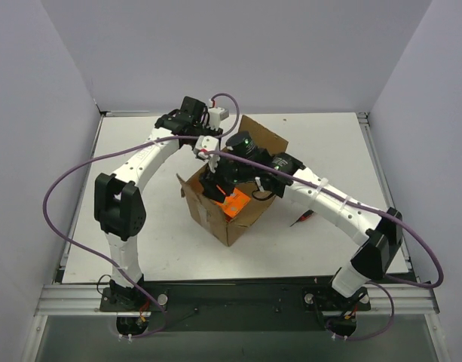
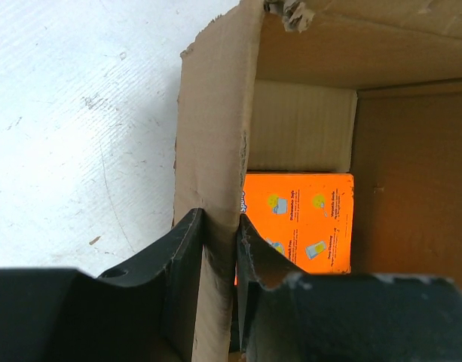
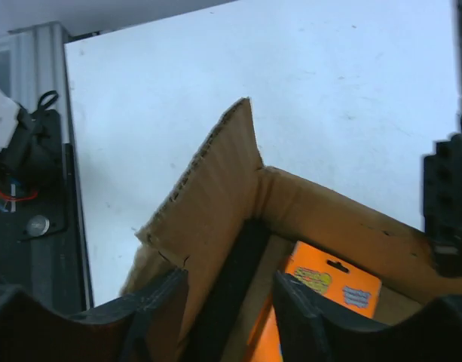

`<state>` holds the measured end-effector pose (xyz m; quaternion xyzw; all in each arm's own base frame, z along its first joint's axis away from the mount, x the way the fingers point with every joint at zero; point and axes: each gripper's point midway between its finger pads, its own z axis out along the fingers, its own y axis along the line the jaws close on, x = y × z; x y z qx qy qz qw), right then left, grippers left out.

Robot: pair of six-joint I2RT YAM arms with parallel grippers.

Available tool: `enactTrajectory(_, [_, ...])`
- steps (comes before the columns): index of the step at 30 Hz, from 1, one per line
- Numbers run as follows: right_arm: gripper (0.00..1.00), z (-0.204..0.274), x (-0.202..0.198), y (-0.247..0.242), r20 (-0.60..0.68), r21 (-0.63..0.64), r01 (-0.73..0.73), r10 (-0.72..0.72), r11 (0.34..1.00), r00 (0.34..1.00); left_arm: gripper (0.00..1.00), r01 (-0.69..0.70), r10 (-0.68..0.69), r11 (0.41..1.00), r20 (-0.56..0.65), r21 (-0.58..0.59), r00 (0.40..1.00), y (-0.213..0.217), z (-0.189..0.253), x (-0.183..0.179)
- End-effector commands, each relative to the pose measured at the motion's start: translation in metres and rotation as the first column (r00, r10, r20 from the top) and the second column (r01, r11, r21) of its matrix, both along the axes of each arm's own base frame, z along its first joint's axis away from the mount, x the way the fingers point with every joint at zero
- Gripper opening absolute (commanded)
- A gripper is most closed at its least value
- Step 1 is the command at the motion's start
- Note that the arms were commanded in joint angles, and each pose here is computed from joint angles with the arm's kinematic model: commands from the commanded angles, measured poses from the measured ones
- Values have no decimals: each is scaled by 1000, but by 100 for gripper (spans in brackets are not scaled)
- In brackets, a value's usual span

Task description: Unpack the express box

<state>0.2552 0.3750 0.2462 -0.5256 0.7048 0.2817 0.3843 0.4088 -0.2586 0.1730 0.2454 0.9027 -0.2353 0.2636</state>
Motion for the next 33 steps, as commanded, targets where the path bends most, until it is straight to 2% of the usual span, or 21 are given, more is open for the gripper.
enactTrajectory(1, [54, 10, -27, 11, -23, -5, -9, 9, 1000, 1000, 0, -26, 31, 997, 60, -78, 998, -10, 31, 13])
enactTrajectory(2, [60, 4, -28, 13, -29, -20, 5, -6, 1000, 1000, 0, -29, 34, 996, 67, -80, 997, -10, 34, 14])
enactTrajectory(5, [69, -17, -27, 13, -58, -71, 96, -101, 993, 993, 0, -26, 33, 996, 71, -85, 997, -10, 37, 13])
enactTrajectory(11, [70, -64, -28, 2, -20, -198, 152, -159, 968, 987, 0, -20, 27, 996, 77, -85, 997, -7, 40, 6])
enactTrajectory(17, [66, -115, -33, -24, 40, -330, 151, -146, 932, 988, 0, 5, 2, 994, 54, -113, 999, -6, 42, -8])
enactTrajectory(18, [64, -128, -37, -33, 33, -363, 143, -141, 921, 989, 0, 12, -6, 992, 49, -129, 999, -8, 45, -12])
enactTrajectory(20, [46, -134, -40, -40, 41, -381, 129, -123, 915, 992, 0, 23, -18, 989, 36, -146, 999, -9, 45, -17])
enactTrajectory(21, [37, -139, -43, -44, 36, -390, 115, -110, 913, 993, 0, 29, -24, 987, 37, -158, 999, -10, 49, -20])
enactTrajectory(22, [21, -138, -41, -46, 44, -389, 117, -108, 914, 993, 0, 51, -47, 982, 23, -182, 999, -14, 49, -25])
enactTrajectory(24, [13, -136, -38, -50, 72, -394, 117, -96, 911, 993, 0, 66, -65, 975, 11, -211, 998, -17, 53, -33])
enactTrajectory(25, [15, -134, -33, -51, 82, -390, 125, -101, 912, 992, 0, 85, -85, 969, 10, -232, 996, -20, 55, -36])
enactTrajectory(27, [26, -126, -27, -49, 91, -369, 135, -109, 920, 990, 0, 86, -87, 967, 5, -239, 996, -19, 56, -40])
enactTrajectory(28, [39, -112, -22, -45, 97, -334, 138, -112, 932, 989, 0, 88, -89, 966, 8, -241, 996, -19, 58, -41])
enactTrajectory(29, [44, -105, -19, -44, 105, -322, 139, -111, 936, 988, 0, 89, -89, 967, 11, -239, 996, -19, 58, -41])
enactTrajectory(30, [48, -96, -18, -45, 112, -319, 137, -106, 938, 988, 0, 93, -91, 966, 18, -242, 996, -18, 61, -42])
enactTrajectory(31, [54, -67, -13, -38, 137, -265, 139, -105, 954, 985, 0, 96, -94, 965, 23, -244, 995, -18, 63, -42])
enactTrajectory(33, [59, -41, -11, -37, 168, -236, 133, -95, 963, 981, 0, 98, -91, 965, 39, -243, 995, -18, 67, -41])
